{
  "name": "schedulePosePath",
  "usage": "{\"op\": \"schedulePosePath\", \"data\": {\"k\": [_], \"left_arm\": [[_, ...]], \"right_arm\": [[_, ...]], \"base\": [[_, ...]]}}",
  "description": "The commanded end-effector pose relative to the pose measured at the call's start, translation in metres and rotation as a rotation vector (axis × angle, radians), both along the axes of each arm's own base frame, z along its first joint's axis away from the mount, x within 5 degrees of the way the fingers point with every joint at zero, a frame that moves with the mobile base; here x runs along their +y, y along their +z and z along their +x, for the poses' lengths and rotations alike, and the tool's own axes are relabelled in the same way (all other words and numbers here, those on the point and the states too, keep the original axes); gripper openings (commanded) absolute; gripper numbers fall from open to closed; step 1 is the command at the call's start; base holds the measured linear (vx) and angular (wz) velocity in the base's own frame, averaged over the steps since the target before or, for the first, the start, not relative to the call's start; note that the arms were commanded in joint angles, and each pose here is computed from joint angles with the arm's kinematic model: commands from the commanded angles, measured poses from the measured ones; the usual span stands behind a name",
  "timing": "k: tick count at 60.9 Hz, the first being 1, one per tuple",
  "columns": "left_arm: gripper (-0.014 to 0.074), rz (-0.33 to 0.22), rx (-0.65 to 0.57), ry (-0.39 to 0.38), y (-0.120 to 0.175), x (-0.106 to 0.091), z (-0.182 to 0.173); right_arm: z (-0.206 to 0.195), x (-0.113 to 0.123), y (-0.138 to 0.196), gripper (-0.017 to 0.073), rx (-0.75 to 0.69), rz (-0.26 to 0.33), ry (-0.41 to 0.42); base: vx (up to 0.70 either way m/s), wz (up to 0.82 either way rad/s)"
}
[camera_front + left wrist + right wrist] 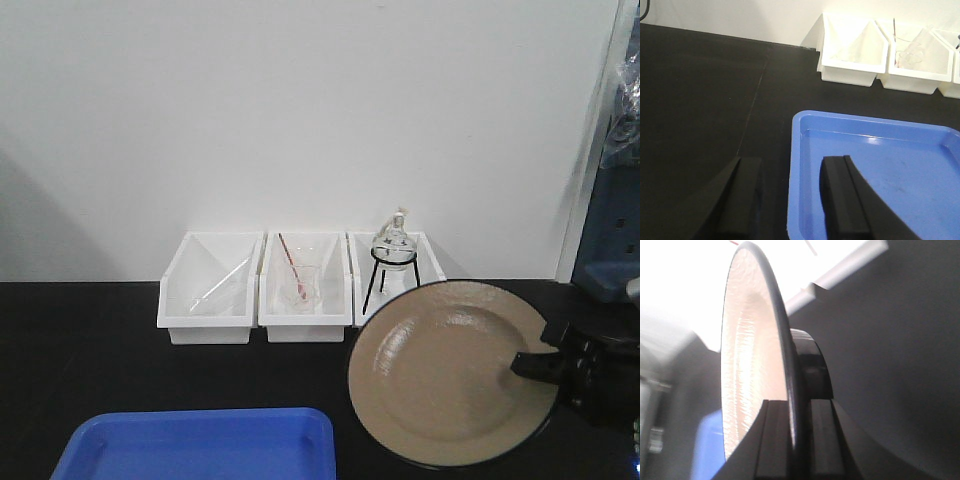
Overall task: Place disk in tray to left cabinet
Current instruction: 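Lift the plate with the right gripper and carry it over the blue tray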
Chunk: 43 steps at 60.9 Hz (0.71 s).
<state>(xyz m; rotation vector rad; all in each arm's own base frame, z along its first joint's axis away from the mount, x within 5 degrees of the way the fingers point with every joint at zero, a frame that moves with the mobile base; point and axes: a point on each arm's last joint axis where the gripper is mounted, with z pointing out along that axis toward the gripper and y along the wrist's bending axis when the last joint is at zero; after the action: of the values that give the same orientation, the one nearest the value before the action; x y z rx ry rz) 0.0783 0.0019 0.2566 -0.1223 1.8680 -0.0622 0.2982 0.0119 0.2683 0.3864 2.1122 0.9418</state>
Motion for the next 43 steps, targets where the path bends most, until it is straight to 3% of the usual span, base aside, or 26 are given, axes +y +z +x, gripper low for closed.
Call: {"op": "schedulePosePath", "data": {"k": [1, 6, 22, 33, 43], "left_arm": [[0.0409, -0.006, -0.102, -0.007, 0.018, -0.001, 0.003], [0.0409, -0.006, -0.102, -0.007, 0.018, -0.001, 0.003], [0.0409, -0.006, -0.102, -0.007, 0.018, -0.001, 0.003], [0.0409, -0.006, -0.102, -0.007, 0.018, -0.001, 0.003], [0.0409, -0.006, -0.102, -0.007, 0.018, -0.001, 0.003]], "right_arm": [[0.002, 0.013, 0.032, -0.0004, -0.151, 0.164, 0.048], [0.006, 0.033, 0.028, -0.0004, -0.157, 0.185, 0.093], [0.016, 0.123, 0.005, -0.0004, -0.073, 0.121, 0.281], [0.026, 0.171, -0.016, -0.0001, -0.032, 0.039, 0.325], [0.025, 0.195, -0.044, 0.0015, 0.026, -0.019, 0.359]], "base": [[0.00, 0.00], [0.00, 0.00], [0.00, 0.00], [0.00, 0.00], [0.00, 0.00]]}}
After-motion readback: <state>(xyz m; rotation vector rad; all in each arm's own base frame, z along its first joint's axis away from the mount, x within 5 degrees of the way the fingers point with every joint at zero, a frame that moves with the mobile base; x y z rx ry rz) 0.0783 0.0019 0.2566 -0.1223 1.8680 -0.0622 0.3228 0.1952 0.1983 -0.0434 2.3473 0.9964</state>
